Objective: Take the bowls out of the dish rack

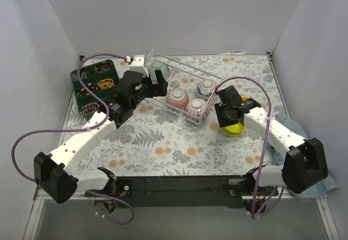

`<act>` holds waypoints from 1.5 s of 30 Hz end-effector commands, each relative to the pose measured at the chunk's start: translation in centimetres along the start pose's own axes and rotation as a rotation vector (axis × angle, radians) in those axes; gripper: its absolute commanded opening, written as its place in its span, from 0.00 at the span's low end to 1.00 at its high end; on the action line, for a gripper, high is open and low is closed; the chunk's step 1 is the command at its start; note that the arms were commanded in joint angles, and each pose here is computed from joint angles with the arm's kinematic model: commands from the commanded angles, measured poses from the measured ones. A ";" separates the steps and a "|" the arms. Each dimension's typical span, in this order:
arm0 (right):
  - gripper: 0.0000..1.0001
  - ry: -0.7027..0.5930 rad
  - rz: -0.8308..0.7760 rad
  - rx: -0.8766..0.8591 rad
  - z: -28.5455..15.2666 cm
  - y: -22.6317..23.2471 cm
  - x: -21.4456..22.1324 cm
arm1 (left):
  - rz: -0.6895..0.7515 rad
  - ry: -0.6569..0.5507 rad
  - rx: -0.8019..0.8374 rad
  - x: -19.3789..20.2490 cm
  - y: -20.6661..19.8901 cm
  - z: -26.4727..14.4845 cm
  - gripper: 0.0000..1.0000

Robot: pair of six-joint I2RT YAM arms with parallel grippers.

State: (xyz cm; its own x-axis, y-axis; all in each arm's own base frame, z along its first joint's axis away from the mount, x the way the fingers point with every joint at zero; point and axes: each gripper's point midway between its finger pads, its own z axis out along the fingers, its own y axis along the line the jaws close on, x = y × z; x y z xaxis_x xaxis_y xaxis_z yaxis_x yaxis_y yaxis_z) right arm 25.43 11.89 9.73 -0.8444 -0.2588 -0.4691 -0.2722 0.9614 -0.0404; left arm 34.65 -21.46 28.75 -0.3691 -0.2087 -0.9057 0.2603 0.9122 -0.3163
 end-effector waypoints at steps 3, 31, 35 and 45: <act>0.57 -0.094 0.037 -0.023 -1.3 0.3 -1.9 | 0.012 0.007 -0.022 0.2 0.5 0.1 0.98; 0.94 -0.476 0.094 -0.156 -10.2 0.5 -4.3 | 0.161 0.285 -0.087 7.7 -0.2 9.1 0.98; 0.94 -0.479 0.083 -0.170 -10.4 0.7 -4.2 | 0.199 0.307 -0.175 8.7 1.3 10.4 0.98; 0.93 -0.489 0.053 -0.162 -10.6 0.5 -4.0 | 0.264 0.326 -0.349 11.0 4.5 13.0 0.98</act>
State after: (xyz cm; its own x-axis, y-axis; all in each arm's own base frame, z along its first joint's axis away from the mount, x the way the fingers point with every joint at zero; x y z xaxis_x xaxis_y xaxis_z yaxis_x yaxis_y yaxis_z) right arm 23.46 12.42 20.04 -0.5939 -0.0977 -0.7986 -0.3205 0.9392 0.1234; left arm 41.92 -25.38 12.70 -0.6372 0.1085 -0.7631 0.1608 0.9870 0.0060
